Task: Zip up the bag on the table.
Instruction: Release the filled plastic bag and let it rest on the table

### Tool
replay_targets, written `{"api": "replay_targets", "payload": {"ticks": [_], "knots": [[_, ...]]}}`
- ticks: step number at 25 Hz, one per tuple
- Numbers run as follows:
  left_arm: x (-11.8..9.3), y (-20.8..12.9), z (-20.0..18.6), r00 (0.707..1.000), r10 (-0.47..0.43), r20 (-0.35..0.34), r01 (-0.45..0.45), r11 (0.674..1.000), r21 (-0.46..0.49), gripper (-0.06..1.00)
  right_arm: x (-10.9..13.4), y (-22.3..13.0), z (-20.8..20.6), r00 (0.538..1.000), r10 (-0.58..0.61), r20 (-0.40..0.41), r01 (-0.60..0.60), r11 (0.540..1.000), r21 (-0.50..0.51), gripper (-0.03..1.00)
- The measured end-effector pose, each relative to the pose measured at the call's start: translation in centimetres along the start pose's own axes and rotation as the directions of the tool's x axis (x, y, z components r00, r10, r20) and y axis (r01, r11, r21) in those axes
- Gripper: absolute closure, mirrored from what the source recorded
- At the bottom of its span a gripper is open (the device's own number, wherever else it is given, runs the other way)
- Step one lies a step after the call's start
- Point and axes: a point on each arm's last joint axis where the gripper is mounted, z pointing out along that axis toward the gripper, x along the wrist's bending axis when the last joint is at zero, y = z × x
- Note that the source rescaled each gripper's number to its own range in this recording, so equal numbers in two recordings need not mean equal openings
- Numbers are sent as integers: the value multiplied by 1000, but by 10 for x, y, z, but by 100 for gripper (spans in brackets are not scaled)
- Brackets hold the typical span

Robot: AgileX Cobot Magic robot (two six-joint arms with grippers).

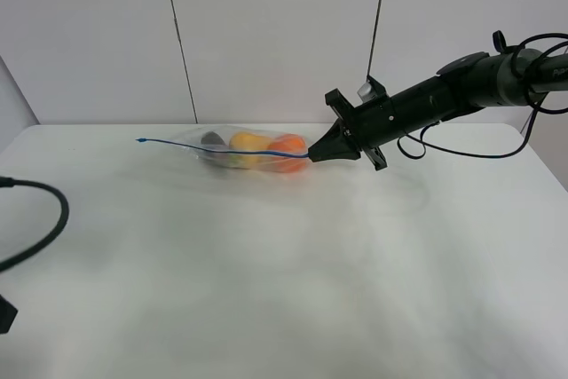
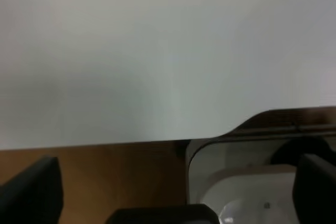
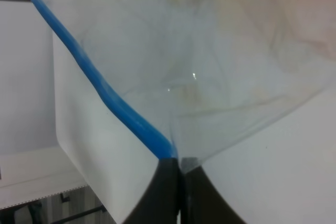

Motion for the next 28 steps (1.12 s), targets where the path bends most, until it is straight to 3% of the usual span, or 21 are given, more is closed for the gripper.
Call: {"api": "replay_targets", "payload": {"ticks": [5, 12, 15, 21, 23, 26, 28], "knots": [[-1, -26, -3, 1000, 1, 0, 0, 991, -137, -6, 0, 0, 0, 1000, -1, 0, 1, 1000, 2, 97], [-3, -48, -25, 1000, 3, 8, 0, 938, -345, -6, 0, 0, 0, 1000, -1, 0, 1, 1000, 4, 97], [-3, -59, -34, 1000, 6, 5, -3, 902, -432, -6, 0, -1, 0, 1000, -5, 2, 5, 1000, 9, 97], [-4, -91, -50, 1000, 13, 2, -9, 773, -634, -6, -1, -1, 0, 1000, -8, 8, 8, 1000, 12, 97], [-4, -97, -52, 1000, 14, 2, -9, 746, -665, -6, -1, -1, 0, 1000, -9, 9, 9, 1000, 13, 95], [-4, -98, -53, 1000, 14, 1, -9, 744, -668, -6, -1, -2, 0, 1000, -4, 16, 4, 1000, 17, 82], [-4, -98, -53, 1000, 14, 1, -9, 744, -668, -6, -2, -2, 0, 1000, -3, 24, 2, 1000, 24, 59]]}}
